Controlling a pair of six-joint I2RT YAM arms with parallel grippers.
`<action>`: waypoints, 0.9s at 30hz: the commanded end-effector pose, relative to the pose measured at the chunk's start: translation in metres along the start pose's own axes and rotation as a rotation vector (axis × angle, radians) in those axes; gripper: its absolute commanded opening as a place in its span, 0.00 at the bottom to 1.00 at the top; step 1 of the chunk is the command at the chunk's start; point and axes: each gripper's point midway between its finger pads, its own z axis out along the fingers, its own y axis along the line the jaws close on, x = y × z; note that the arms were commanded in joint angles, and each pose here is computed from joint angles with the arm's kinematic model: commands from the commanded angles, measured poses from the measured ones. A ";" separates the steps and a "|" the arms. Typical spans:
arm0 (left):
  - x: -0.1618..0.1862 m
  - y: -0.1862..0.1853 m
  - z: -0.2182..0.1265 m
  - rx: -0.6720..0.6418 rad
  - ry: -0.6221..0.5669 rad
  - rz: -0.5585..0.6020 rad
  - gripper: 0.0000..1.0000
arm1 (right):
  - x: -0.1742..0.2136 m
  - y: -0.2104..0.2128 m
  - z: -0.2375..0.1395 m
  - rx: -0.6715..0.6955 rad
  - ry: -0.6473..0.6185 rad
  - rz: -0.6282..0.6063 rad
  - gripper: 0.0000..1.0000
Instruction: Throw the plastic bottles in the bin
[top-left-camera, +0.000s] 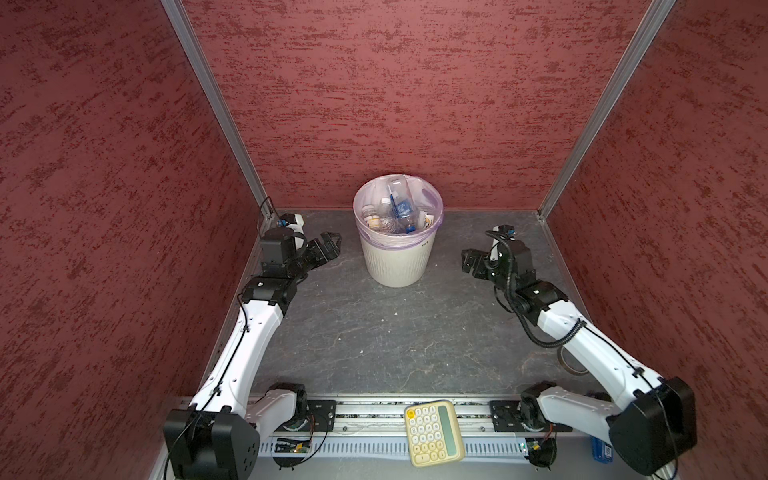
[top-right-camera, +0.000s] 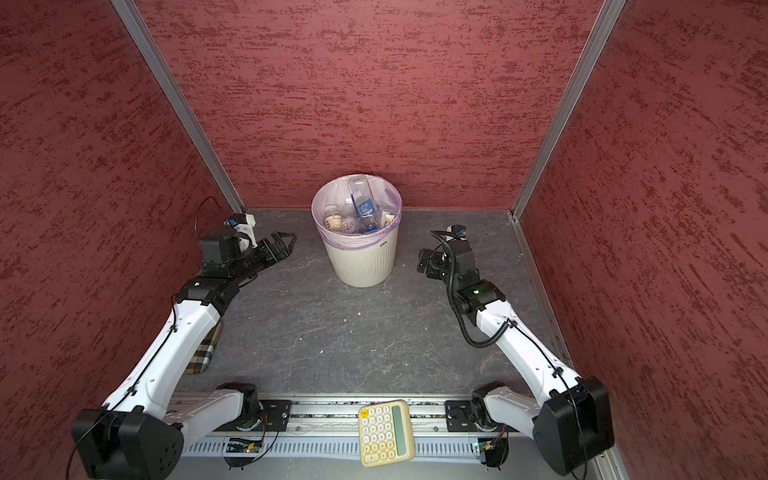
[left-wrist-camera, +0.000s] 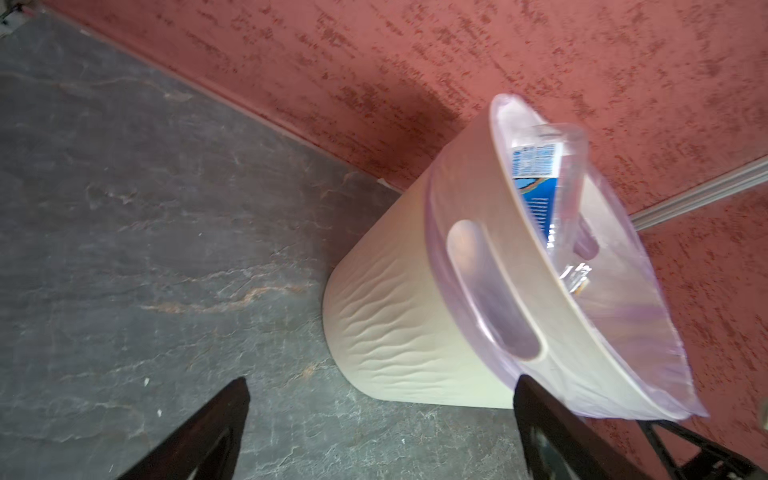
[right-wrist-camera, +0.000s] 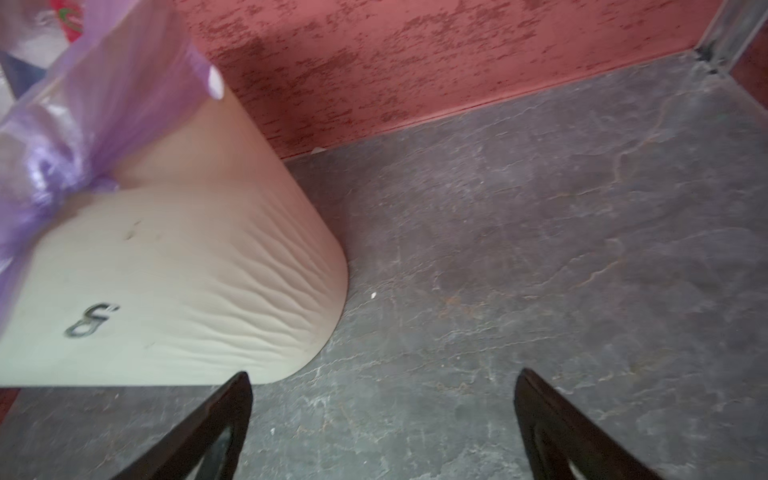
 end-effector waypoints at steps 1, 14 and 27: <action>-0.002 0.011 0.000 -0.033 -0.031 0.025 0.99 | -0.017 -0.026 0.002 0.108 -0.027 0.009 0.99; -0.006 0.036 0.002 -0.102 -0.178 0.228 0.99 | -0.030 -0.076 0.007 0.213 -0.119 0.056 0.99; 0.016 0.102 0.013 -0.248 -0.309 0.455 0.99 | -0.016 -0.091 0.017 0.193 -0.284 -0.103 0.99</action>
